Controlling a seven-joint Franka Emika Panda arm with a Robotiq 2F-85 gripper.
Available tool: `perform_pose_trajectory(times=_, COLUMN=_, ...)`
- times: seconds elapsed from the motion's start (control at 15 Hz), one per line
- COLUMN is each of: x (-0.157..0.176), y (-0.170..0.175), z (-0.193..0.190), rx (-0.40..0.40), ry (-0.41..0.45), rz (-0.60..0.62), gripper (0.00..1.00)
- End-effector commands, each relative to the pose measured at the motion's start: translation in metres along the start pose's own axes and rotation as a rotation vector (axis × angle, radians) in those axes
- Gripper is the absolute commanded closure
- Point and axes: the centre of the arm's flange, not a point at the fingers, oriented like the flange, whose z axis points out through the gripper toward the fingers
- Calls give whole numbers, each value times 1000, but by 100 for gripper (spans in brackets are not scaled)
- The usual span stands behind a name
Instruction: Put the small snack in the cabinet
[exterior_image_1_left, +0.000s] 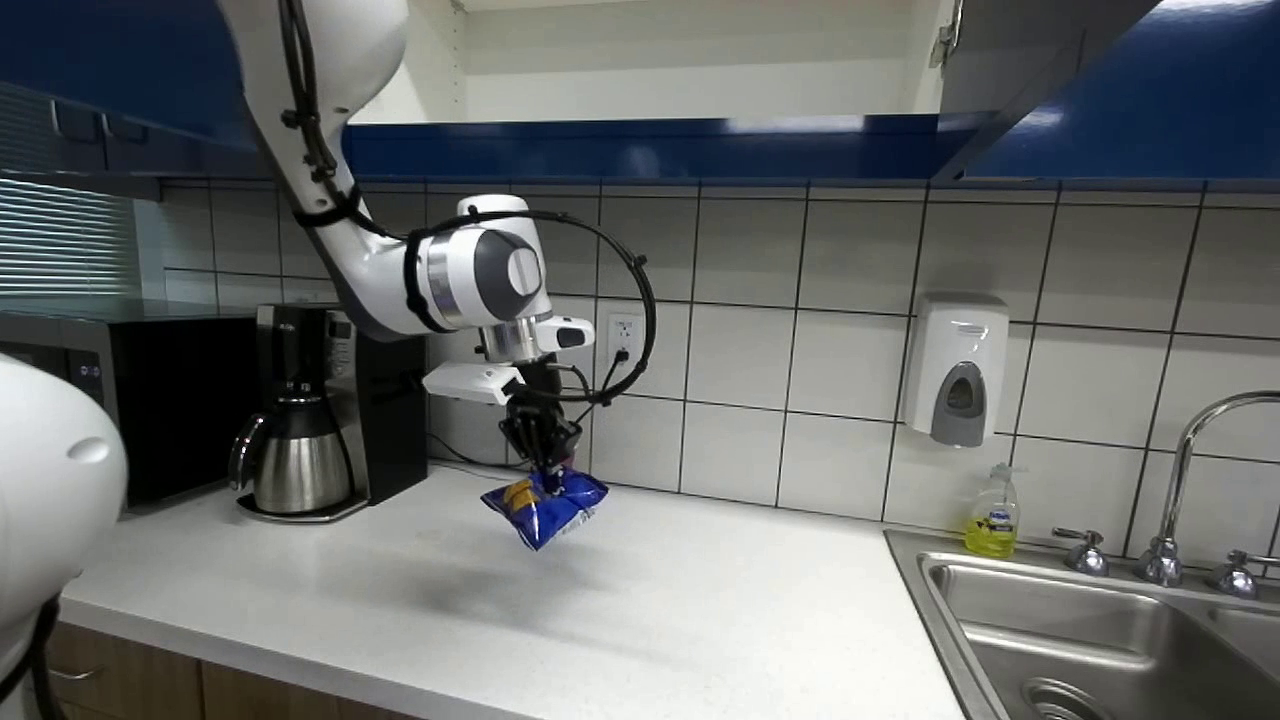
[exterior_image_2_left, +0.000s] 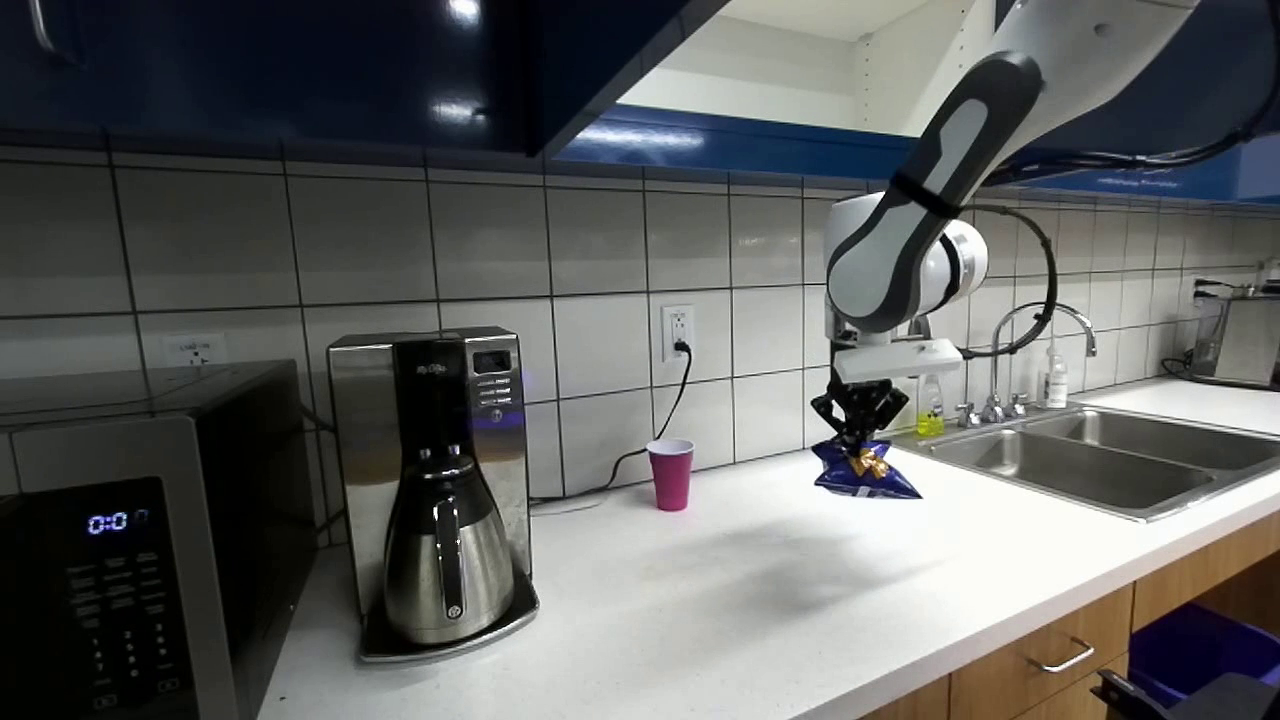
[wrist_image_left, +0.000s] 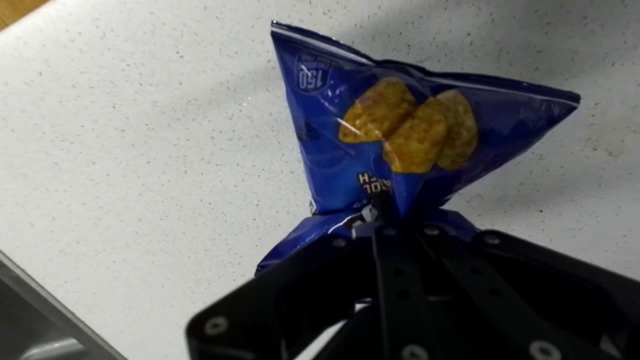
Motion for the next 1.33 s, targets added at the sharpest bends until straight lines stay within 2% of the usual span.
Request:
perform_pose_trajectory(times=0.0, x=-28, y=11, z=-57, rx=-3, ry=4, rz=-29, gripper=100)
perform_pose_trajectory(times=0.33, x=-40, y=21, z=-116, rx=7, ry=54, rz=-40, gripper=100)
perform_pose_trajectory(times=0.8, x=-46, y=39, z=-197, rx=62, ry=137, rz=-59, gripper=100)
perform_pose_trajectory(times=1.27, x=-36, y=46, z=-308, rx=82, ry=300, rz=-79, gripper=100)
